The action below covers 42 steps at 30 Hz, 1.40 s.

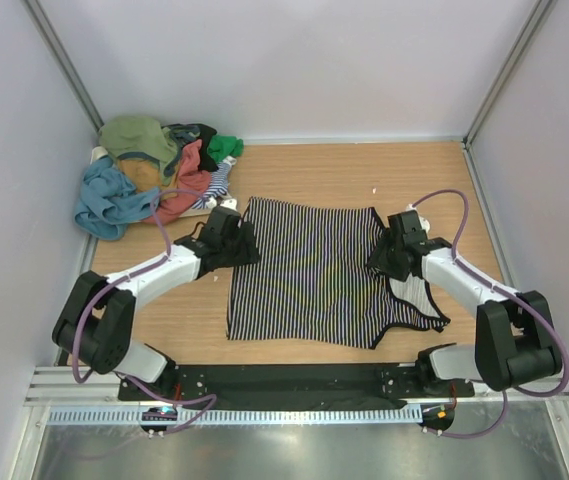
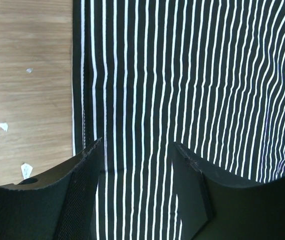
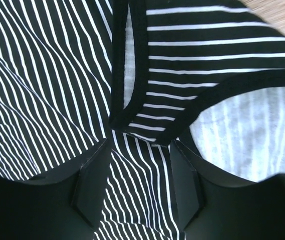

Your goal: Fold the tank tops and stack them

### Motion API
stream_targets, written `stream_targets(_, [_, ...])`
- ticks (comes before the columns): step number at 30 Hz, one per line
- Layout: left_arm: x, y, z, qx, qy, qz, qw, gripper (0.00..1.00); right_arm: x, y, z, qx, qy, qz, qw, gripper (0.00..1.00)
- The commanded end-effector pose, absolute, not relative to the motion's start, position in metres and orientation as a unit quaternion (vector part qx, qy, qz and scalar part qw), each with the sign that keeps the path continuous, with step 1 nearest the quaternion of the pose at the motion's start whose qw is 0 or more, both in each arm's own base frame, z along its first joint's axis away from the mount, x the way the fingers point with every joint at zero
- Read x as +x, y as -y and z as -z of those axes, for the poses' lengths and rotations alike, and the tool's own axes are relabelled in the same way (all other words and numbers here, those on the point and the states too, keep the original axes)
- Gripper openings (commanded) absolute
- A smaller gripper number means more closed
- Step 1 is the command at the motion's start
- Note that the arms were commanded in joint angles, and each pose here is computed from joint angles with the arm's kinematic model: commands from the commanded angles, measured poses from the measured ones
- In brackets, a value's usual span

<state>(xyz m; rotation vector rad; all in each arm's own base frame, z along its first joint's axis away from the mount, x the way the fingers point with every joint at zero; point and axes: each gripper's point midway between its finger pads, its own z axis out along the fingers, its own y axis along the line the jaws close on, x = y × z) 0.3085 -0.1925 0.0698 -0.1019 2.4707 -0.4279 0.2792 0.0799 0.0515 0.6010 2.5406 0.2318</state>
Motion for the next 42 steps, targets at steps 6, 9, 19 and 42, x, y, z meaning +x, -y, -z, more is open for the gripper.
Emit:
stream_targets(6, [0.328, 0.209, -0.078, -0.004, -0.915, 0.198, 0.353, 0.57, 0.3, -0.085, -0.044, 0.242, -0.927, -0.083, 0.273, 0.34])
stream_targets(9, [0.329, 0.21, -0.075, -0.005, -0.916, 0.199, 0.348, 0.57, 0.304, -0.08, -0.047, 0.247, -0.925, -0.069, 0.281, 0.2])
stream_targets(19, [0.327, 0.212, -0.068, -0.006, -0.922, 0.198, 0.333, 0.56, 0.331, -0.051, -0.08, 0.267, -0.906, -0.034, 0.327, 0.01])
stream_targets(42, [0.333, 0.19, -0.059, -0.03, -0.93, 0.136, 0.341, 0.54, 0.387, 0.129, -0.071, 0.539, -0.771, 0.064, 0.334, 0.53])
